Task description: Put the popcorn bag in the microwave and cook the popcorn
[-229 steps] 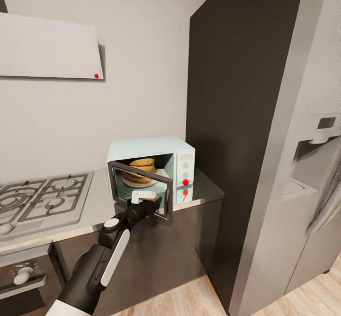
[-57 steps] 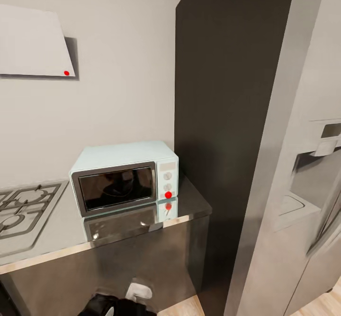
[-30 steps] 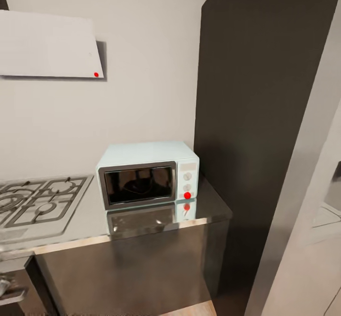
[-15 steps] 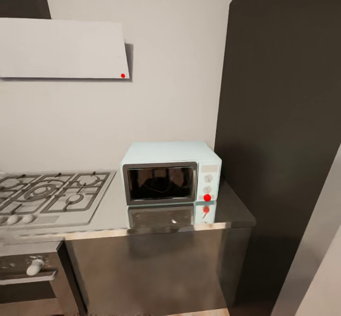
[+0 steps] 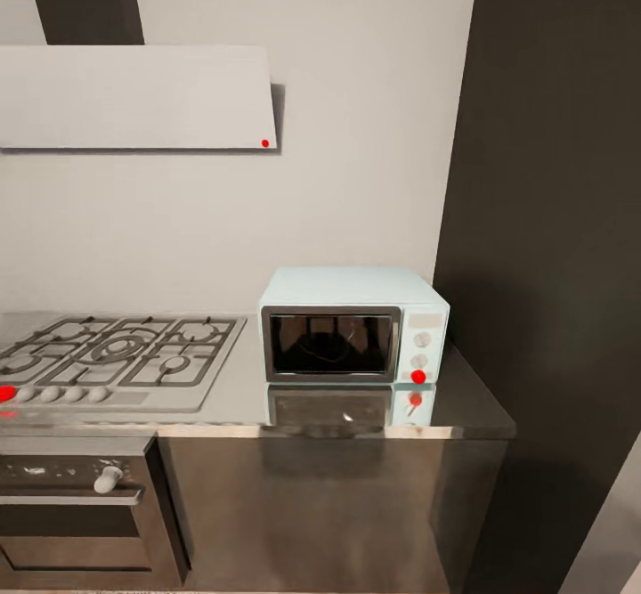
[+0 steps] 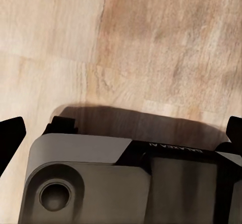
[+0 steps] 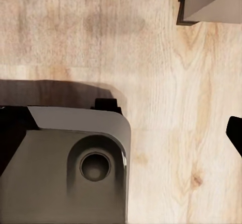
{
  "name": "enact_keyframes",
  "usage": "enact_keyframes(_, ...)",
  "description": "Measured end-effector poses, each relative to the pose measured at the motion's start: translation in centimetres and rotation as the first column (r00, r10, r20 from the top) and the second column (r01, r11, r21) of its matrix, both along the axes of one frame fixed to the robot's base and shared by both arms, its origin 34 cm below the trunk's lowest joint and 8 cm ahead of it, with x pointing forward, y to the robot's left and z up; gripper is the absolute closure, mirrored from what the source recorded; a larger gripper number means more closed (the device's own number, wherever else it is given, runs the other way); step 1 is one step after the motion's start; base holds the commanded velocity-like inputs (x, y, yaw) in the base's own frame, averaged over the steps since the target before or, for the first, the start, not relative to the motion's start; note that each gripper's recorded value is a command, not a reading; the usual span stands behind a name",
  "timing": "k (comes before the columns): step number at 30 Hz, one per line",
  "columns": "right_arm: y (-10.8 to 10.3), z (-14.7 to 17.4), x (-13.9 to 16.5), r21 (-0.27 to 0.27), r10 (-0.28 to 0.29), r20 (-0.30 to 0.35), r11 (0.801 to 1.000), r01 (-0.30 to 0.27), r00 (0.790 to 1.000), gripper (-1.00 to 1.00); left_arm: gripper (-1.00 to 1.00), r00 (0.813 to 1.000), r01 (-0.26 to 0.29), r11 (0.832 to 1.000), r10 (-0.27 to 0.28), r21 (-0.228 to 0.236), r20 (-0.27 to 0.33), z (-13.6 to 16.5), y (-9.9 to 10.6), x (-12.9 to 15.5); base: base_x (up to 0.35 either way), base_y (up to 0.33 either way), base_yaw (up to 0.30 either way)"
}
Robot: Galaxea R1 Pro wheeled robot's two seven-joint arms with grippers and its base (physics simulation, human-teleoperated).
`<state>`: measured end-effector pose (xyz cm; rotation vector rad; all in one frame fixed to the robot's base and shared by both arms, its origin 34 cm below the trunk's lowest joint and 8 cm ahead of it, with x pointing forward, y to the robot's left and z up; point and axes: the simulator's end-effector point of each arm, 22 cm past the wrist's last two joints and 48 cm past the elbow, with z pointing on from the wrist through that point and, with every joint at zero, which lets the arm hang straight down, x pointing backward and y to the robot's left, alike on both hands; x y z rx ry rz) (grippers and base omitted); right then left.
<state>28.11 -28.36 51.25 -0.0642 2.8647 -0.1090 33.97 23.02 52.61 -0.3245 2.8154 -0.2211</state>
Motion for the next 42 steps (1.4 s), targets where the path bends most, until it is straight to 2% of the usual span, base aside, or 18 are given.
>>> enact_keyframes(42,-0.52,0.04,0.06,-0.005,0.001,0.002,1.0,-0.001,1.0,-1.0,-1.0,1.0,0.001,1.0,-0.001,-0.003,-0.008,-0.05,-0.14,-0.17,0.0,0.0,-0.021)
